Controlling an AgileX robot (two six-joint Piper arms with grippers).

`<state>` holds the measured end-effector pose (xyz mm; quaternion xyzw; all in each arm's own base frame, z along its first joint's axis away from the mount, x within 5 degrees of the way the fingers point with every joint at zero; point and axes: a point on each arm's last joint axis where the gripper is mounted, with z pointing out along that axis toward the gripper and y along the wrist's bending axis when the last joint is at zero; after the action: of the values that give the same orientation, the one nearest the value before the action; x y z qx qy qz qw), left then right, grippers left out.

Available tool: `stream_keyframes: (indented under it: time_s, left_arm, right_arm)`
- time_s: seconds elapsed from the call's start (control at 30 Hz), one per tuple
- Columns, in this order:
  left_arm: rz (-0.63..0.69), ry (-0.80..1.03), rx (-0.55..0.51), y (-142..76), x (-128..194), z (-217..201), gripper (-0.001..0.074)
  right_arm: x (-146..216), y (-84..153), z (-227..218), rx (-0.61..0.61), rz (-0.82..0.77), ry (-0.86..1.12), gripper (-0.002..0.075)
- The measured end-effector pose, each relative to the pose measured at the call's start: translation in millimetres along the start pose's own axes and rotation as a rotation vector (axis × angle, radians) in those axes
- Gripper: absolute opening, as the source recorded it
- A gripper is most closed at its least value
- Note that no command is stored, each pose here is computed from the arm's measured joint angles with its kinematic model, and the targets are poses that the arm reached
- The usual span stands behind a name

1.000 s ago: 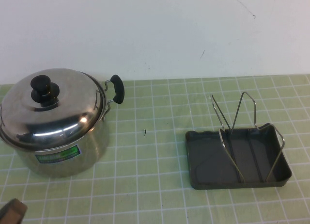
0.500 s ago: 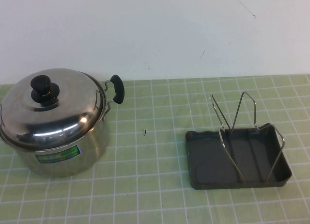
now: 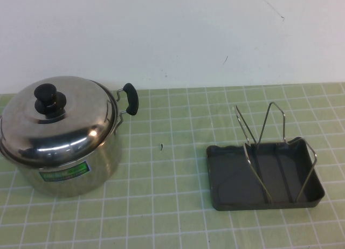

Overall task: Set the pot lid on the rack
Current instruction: Open the pot

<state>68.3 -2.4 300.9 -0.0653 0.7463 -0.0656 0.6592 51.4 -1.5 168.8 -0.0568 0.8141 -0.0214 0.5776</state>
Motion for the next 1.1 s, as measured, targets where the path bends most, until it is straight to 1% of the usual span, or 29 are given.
stream_keyframes:
  time_s: [0.17,0.33,0.4,0.47,0.5,0.63,0.7,0.83,0.93,1.03,1.1]
  left_arm:
    - [0.022,-0.063,-0.028,3.0,-10.8,20.1,0.0604]
    - [0.035,-0.13,-0.053,7.0,-18.7,50.5,0.0604]
    - [0.03,-0.142,-0.048,7.3,-20.0,63.1,0.0604]
    - [0.039,-0.131,-0.009,3.2,-19.7,75.6,0.0604]
    - [0.057,-0.127,0.029,-1.6,-19.7,82.7,0.0604]
    - [0.21,-0.105,0.202,-26.4,-16.3,110.6,0.0604]
    - [0.242,-0.08,0.223,-31.5,-14.1,126.2,0.0604]
    - [0.252,-0.052,0.174,-29.2,-8.3,154.7,0.0604]
    - [0.216,-0.101,0.121,-24.6,-4.2,171.7,0.0604]
    - [0.186,-0.148,0.094,-22.0,3.4,190.3,0.0604]
    - [0.178,-0.143,0.086,-20.9,11.1,202.9,0.0604]
  right_arm:
    - [0.0,0.0,0.0,0.0,0.0,0.0,-0.0001]
    - [0.0,0.0,0.0,0.0,0.0,0.0,-0.0001]
    - [0.0,0.0,0.0,0.0,0.001,0.0,-0.0001]
    - [0.0,0.0,0.0,0.0,0.003,0.0,-0.0001]
    - [0.0,0.0,0.0,0.0,0.002,0.0,-0.0001]
    - [0.0,0.0,0.0,0.0,0.002,0.0,-0.0001]
    - [0.0,0.0,0.0,0.0,0.002,0.0,-0.0001]
    - [0.0,0.0,0.0,0.0,0.002,0.0,-0.0001]
    - [0.0,0.0,0.0,0.0,0.002,0.0,-0.0001]
    - [0.0,0.0,0.0,0.0,0.002,0.0,-0.0001]
    - [0.0,0.0,0.0,0.0,0.002,0.0,-0.0001]
